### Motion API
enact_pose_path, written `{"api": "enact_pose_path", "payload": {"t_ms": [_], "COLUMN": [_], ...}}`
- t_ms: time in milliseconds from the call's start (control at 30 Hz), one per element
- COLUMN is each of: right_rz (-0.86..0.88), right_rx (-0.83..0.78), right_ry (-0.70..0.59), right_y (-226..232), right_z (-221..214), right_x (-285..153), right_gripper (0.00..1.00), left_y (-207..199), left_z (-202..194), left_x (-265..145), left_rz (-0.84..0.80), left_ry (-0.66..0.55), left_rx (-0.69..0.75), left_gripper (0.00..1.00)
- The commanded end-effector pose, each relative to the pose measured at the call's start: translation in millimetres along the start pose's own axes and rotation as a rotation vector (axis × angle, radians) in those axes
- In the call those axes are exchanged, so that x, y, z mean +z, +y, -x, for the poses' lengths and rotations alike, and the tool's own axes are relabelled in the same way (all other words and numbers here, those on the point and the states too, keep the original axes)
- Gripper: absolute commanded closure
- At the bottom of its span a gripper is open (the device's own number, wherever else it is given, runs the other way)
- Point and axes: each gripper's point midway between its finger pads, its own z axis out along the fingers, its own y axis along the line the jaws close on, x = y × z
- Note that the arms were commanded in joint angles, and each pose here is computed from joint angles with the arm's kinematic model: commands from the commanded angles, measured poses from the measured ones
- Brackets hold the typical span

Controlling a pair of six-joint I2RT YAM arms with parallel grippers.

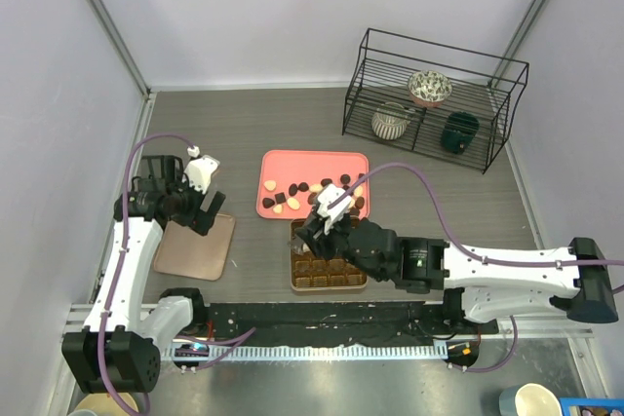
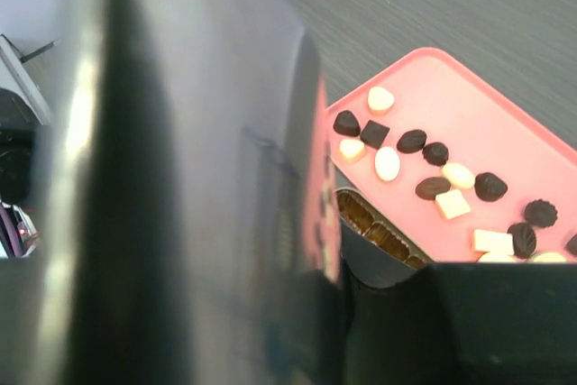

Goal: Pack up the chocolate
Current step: Place the fake chocolate in the packing box.

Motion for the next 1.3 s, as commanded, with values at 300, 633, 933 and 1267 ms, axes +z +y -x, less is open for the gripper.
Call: {"api": "enact_pose_path", "payload": {"t_ms": [300, 633, 933, 1267], "right_rz": [-0.043, -0.038, -0.075, -0.15], "right_rx": [0.064, 0.088, 0.078, 0.027], "right_ry": [-0.012, -0.011, -0.071, -0.199], "right_y": [5, 7, -3, -56], "right_z": [-16, -16, 9, 81], "right_x": [8, 9, 3, 44], "right_gripper": [0.6, 0.52, 0.53, 0.57], "left_y": [-3, -2, -2, -2], "left_z": [3, 3, 3, 9], "left_x": [-2, -2, -4, -3], "left_rz": [-0.029, -0.024, -0.021, -0.031], "left_ry": [-0.008, -0.009, -0.014, -0.025], "left_rx": [0.009, 0.021, 0.019, 0.006], "left_gripper": [0.0, 0.01, 0.0, 0.0]}}
